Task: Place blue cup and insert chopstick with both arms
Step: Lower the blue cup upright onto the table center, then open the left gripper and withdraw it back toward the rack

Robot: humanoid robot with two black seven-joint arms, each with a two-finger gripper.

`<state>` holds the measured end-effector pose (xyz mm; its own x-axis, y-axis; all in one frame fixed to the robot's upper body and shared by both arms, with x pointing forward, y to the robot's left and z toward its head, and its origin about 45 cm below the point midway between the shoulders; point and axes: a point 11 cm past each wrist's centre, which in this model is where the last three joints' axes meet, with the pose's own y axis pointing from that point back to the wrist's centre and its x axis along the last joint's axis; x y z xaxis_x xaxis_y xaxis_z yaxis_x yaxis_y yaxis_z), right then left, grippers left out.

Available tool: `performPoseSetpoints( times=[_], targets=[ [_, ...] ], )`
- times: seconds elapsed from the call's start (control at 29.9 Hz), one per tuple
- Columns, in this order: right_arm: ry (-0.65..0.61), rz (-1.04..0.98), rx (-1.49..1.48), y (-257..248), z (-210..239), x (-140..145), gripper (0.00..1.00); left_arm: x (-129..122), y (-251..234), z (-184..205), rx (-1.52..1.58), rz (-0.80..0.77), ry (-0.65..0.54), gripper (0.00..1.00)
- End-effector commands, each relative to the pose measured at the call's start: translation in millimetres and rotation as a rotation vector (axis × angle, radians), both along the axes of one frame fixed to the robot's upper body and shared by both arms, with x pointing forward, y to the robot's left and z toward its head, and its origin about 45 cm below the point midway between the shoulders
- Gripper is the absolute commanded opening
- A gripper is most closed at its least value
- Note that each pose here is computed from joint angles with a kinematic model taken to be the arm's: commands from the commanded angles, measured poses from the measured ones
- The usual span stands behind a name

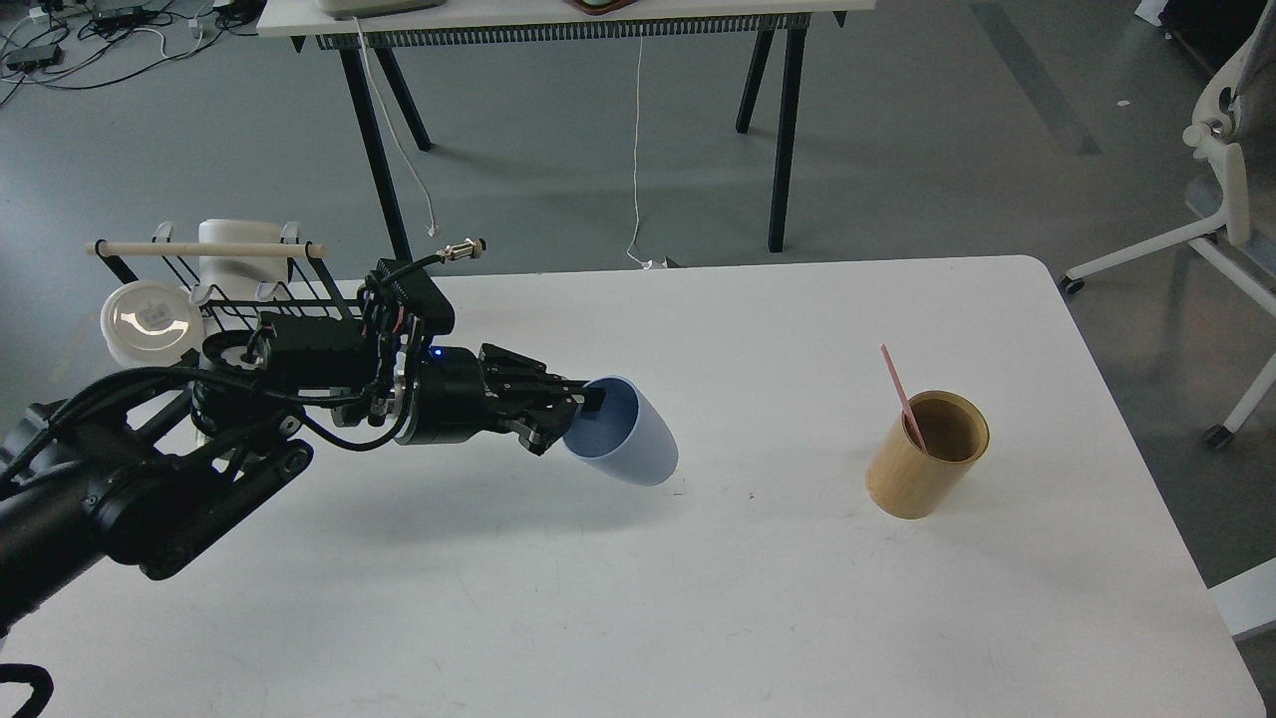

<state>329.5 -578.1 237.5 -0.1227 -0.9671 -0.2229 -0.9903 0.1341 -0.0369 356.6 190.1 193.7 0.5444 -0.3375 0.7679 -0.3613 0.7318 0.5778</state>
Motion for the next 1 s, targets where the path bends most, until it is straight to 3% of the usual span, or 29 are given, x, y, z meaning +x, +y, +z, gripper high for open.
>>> performPoseSetpoints(
  times=[0.0, 0.27, 0.97],
  targets=[
    [-0.001, -0.001, 0.001, -0.2, 0.1, -0.1, 0.99, 6.1, 5.8, -13.9, 0.029, 0.029, 0.032, 0.08],
    [-0.001, -0.001, 0.001, -0.2, 0.1, -0.1, 0.99, -2.6, -4.1, -33.9, 0.038, 0.014, 0.081, 0.11],
    [0.003, -0.006, -0.003, -2.0, -0.7, -1.4, 0.99, 4.0, -1.0, -49.8, 0.053, 0.057, 0.119, 0.17]
  ],
)
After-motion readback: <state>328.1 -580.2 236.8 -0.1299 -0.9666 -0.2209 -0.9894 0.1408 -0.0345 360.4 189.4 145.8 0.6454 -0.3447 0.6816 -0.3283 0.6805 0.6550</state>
